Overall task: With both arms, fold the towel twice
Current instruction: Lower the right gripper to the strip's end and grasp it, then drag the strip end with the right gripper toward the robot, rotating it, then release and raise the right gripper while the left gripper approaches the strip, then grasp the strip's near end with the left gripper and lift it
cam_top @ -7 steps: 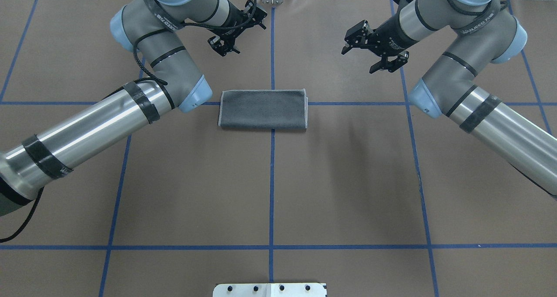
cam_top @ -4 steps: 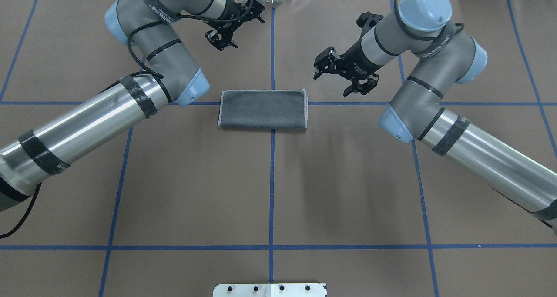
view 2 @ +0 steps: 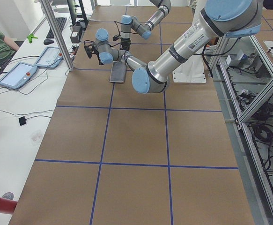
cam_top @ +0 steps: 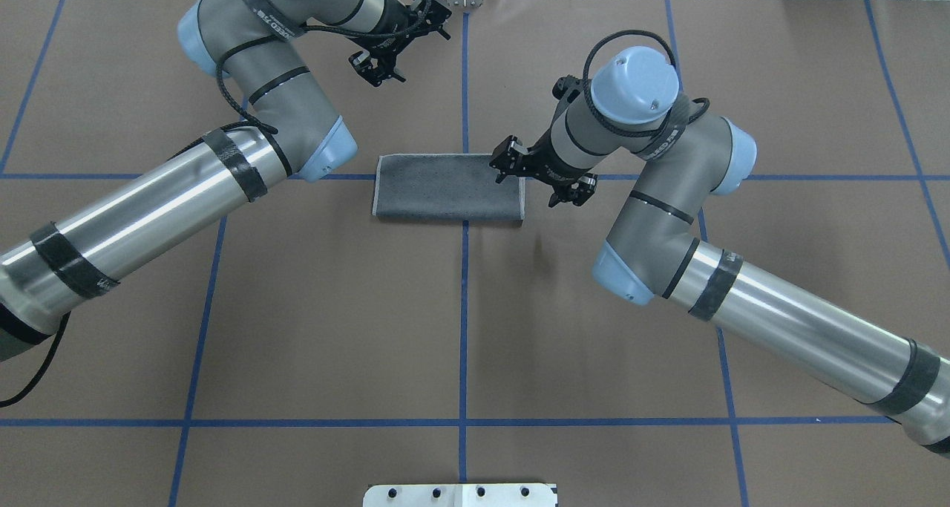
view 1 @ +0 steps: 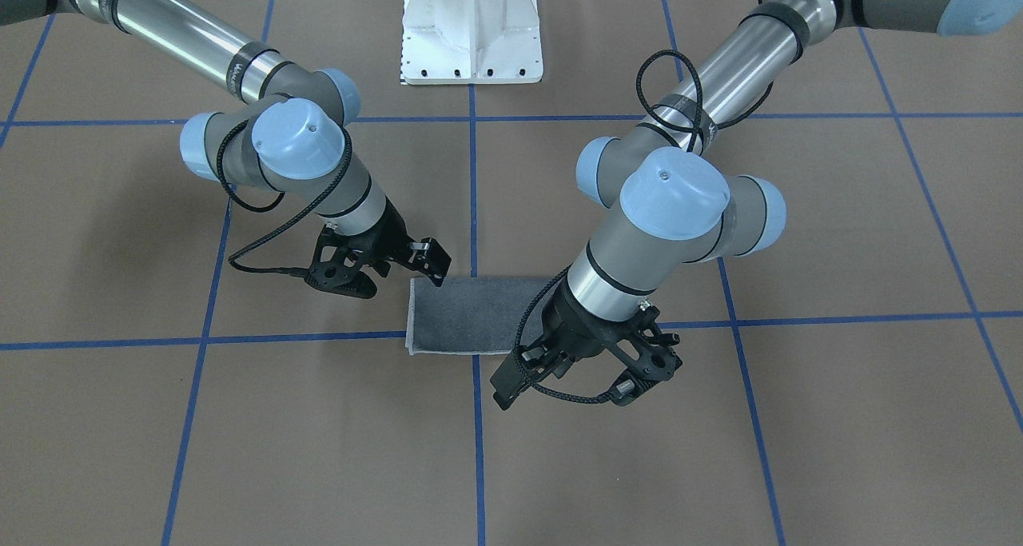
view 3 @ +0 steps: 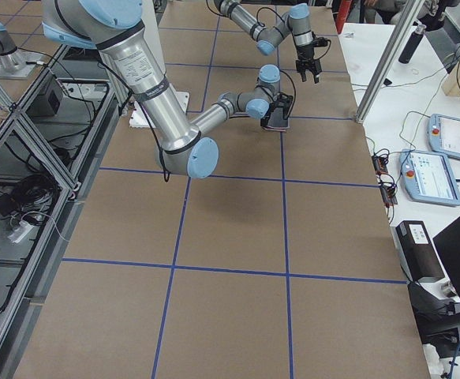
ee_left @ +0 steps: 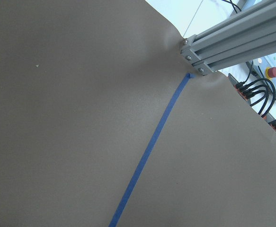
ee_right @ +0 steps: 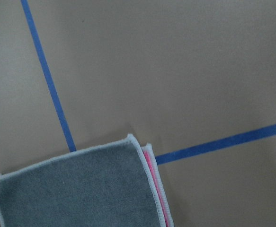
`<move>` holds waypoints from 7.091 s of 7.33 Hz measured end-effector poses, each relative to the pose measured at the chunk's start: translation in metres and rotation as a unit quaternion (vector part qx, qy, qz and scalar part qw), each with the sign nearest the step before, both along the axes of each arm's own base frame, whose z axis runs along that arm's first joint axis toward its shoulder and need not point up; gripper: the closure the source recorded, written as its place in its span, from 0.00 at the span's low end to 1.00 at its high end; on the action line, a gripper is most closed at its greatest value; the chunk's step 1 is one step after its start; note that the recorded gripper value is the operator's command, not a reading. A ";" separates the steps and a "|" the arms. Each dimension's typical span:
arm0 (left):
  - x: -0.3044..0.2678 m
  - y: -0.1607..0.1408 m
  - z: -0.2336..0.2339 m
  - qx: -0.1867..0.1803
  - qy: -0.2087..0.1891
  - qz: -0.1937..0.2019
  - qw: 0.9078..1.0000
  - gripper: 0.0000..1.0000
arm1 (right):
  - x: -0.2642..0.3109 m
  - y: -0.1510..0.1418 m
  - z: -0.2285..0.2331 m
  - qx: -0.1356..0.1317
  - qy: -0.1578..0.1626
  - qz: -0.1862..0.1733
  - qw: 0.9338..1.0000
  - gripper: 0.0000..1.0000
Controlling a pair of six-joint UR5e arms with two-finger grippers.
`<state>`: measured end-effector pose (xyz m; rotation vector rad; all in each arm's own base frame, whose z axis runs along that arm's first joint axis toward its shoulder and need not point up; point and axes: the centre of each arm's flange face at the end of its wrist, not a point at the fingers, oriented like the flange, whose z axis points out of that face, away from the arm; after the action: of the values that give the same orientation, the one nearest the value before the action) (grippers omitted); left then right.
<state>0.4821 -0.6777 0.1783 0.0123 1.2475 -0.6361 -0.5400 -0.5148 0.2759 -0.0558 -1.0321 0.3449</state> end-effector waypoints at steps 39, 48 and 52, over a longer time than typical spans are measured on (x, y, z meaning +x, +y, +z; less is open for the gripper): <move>-0.051 0.237 0.134 -0.032 0.034 0.084 0.995 0.00 | 0.173 -0.046 0.018 0.049 -0.054 -0.047 0.996 0.00; 0.058 0.391 0.139 -0.039 0.007 0.116 0.992 0.48 | 0.180 -0.058 0.024 0.041 -0.050 -0.037 0.997 0.00; 0.060 0.391 0.133 -0.040 0.012 0.117 0.992 1.00 | 0.181 -0.057 0.026 0.039 -0.049 -0.037 0.997 0.00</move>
<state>0.5417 -0.2864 0.3117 -0.2066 1.2233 -0.4830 -0.3594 -0.5720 0.3022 -0.0418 -1.1365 0.2355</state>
